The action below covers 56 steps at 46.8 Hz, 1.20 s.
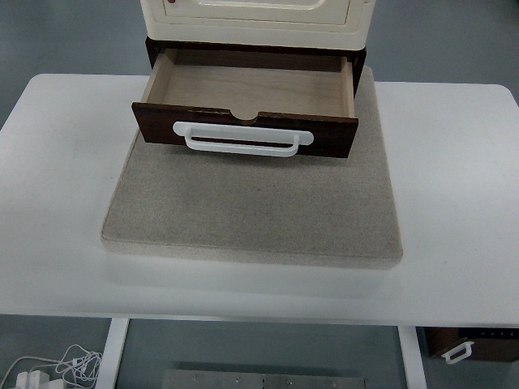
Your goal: Close drawer under combined cabinet
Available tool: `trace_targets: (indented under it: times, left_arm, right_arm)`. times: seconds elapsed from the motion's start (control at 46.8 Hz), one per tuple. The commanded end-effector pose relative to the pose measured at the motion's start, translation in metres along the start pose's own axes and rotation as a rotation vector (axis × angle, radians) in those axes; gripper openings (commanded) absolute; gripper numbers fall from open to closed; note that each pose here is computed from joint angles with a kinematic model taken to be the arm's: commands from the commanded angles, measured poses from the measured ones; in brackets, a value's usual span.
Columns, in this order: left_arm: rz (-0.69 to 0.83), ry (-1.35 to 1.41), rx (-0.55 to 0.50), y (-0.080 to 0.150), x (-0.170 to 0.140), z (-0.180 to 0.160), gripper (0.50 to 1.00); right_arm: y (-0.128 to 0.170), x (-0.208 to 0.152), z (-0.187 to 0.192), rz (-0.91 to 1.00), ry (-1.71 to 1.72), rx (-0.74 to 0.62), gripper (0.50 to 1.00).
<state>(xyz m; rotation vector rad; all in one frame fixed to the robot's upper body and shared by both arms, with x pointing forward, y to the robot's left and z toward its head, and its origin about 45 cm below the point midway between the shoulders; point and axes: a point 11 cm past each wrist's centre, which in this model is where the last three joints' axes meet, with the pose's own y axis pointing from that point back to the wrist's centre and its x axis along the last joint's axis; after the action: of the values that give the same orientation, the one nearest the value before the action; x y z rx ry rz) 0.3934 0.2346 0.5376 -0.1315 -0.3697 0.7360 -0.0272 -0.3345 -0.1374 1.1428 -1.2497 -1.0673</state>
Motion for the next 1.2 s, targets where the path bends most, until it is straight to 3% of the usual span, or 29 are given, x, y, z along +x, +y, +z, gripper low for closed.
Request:
trace_targets:
  times: [0.0, 0.107, 0.342, 0.706, 1.027, 1.176]
  left_arm:
    - [-0.047, -0.029, 0.033, -0.007, -0.014, -0.006, 0.988]
    - [-0.103, -0.057, 0.082, -0.014, -0.031, -0.015, 0.988]
    - [-0.226, -0.044, 0.295, -0.027, -0.074, -0.055, 0.986]
    - [-0.465, -0.159, 0.472, -0.039, -0.145, -0.071, 0.99]
    - [-0.595, -0.221, 0.655, -0.035, -0.177, -0.101, 0.996]
    - [-0.653, -0.241, 0.771, -0.02, -0.185, -0.124, 0.996]
  right_arm:
    - [0.0, 0.0, 0.0, 0.0, 0.0, 0.0, 0.952]
    - [0.0, 0.0, 0.0, 0.0, 0.0, 0.0, 0.952]
    - [0.0, 0.0, 0.0, 0.0, 0.0, 0.0, 0.952]
    - [0.0, 0.0, 0.0, 0.0, 0.0, 0.0, 0.952]
    - [0.0, 0.0, 0.0, 0.0, 0.0, 0.0, 0.952]
    - [0.0, 0.0, 0.0, 0.0, -0.001, 0.0, 0.952]
